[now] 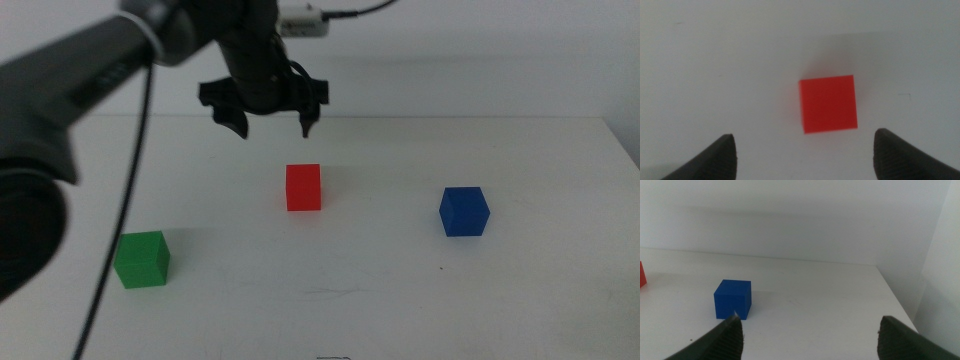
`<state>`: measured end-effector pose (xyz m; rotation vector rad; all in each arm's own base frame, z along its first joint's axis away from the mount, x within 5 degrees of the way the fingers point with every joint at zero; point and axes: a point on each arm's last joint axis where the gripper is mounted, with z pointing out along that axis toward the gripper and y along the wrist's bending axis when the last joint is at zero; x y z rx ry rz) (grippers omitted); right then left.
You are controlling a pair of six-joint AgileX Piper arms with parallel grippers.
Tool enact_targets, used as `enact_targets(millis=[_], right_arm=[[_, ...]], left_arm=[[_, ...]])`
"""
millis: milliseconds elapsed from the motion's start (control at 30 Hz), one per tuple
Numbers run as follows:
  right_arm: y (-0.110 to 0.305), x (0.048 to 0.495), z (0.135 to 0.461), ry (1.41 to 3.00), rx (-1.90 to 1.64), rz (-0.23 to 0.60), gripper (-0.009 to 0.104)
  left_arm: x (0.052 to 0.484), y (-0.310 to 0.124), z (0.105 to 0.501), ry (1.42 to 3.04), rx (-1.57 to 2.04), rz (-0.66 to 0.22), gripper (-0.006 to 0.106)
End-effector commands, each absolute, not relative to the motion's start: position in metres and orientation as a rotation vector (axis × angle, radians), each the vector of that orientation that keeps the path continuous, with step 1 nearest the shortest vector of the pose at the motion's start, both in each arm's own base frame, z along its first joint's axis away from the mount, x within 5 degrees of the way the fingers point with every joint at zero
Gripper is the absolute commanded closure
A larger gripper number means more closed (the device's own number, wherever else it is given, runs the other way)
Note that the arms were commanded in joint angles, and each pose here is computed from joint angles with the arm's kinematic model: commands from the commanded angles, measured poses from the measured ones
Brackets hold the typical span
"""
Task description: Stack red cubes first, then green, then blue cubes in a specific spot.
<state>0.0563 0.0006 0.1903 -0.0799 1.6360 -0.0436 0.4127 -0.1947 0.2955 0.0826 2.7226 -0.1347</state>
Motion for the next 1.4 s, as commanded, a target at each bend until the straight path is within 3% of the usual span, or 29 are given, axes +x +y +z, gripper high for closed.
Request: enact_targets(millis=[0,300,867,1033,1200,1367], right_arm=[[0.001,0.054,0.206,1.523,-0.098,-0.059,0.005],[0.001,0.054,0.206,1.523,-0.098,-0.059,0.005],[0.001,0.054,0.205,1.524,-0.099,-0.059,0.005],[0.001,0.054,0.205,1.524,-0.099,-0.059,0.005],[0.001,0.054,0.205,1.524,-0.099,-0.059,0.005],[0.001,0.054,0.205,1.524,-0.099,-0.059,0.005]], left_arm=[[0.414,-0.202,0.32,2.621,0.077,-0.205,0.007],[0.437,-0.221,0.275,2.646,0.102,-0.197,0.007],[0.451,-0.236,0.23,2.676,0.073,-0.256,0.009],[0.452,-0.236,0.228,2.684,0.073,-0.25,0.022],[0.449,-0.234,0.228,2.712,0.071,-0.234,0.051],[0.438,-0.228,0.262,2.693,0.012,-0.259,0.074]])
